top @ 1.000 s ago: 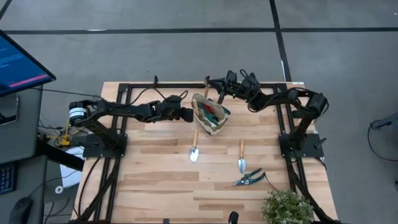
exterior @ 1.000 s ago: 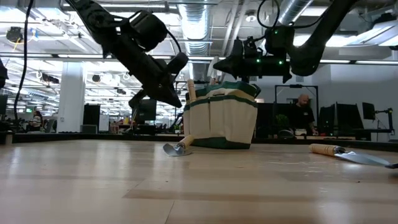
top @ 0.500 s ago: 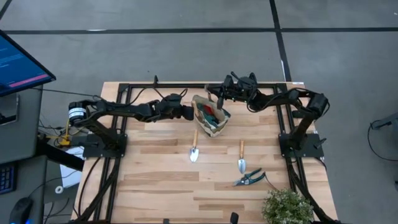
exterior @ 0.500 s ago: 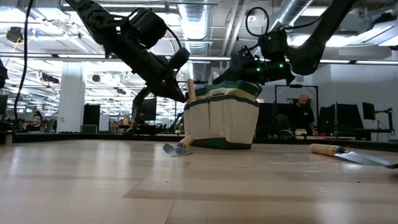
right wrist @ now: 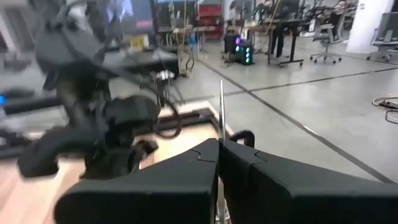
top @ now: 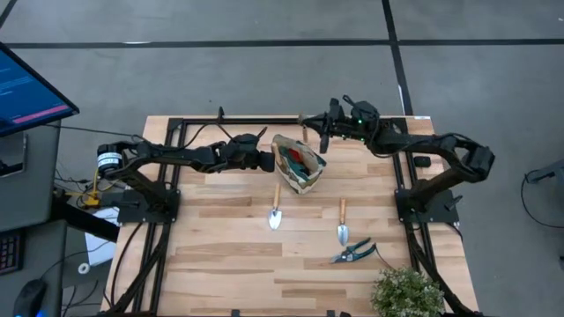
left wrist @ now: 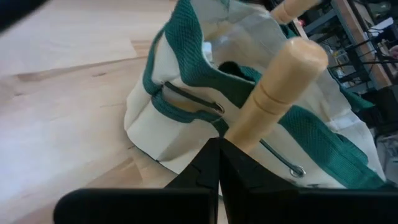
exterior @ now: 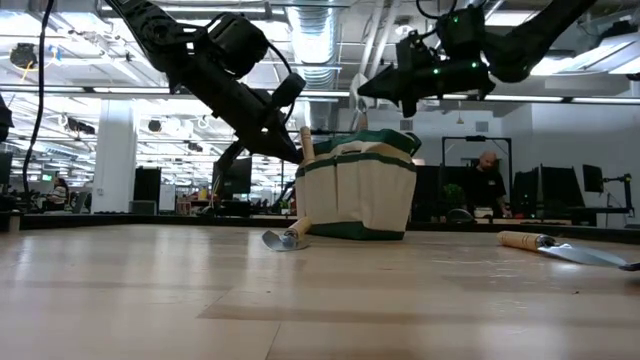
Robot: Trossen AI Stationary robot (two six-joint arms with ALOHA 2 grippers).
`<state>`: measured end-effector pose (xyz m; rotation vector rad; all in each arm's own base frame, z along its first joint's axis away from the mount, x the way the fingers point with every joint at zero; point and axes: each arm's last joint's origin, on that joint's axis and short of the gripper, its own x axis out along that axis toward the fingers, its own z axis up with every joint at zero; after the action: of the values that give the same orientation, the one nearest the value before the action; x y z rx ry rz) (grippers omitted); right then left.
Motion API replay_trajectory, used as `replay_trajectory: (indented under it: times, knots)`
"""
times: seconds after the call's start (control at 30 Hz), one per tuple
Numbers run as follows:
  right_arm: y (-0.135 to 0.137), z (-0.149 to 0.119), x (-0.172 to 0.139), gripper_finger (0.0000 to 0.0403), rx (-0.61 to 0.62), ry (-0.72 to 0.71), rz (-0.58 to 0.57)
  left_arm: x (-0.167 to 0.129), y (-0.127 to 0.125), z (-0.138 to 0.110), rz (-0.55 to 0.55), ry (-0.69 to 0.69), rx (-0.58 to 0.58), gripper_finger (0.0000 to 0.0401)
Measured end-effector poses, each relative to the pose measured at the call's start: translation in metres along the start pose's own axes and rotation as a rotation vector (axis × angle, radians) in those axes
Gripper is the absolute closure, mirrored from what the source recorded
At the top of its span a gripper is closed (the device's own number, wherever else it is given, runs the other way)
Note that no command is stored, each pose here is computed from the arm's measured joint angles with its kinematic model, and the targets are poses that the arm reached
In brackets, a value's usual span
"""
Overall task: Pick & Place Garden tools in Gardening bag
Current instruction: Put the brown trowel into the gardening bag
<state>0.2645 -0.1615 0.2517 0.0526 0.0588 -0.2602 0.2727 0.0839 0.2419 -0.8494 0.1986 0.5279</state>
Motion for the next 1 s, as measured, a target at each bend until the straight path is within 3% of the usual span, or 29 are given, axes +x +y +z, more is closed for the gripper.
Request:
replay_trajectory:
  times: [0.5,1.0]
  knots:
    - [0.018,-0.011,0.019,0.0403,0.033,-0.078,0.12,0.0,0.0,0.0,0.0,0.0,-0.01,0.0398]
    - [0.02,-0.017,0.02,0.0403,-0.019,-0.019,0.116,0.0,0.0,0.0,0.013,-0.014,-0.012,0.0397]
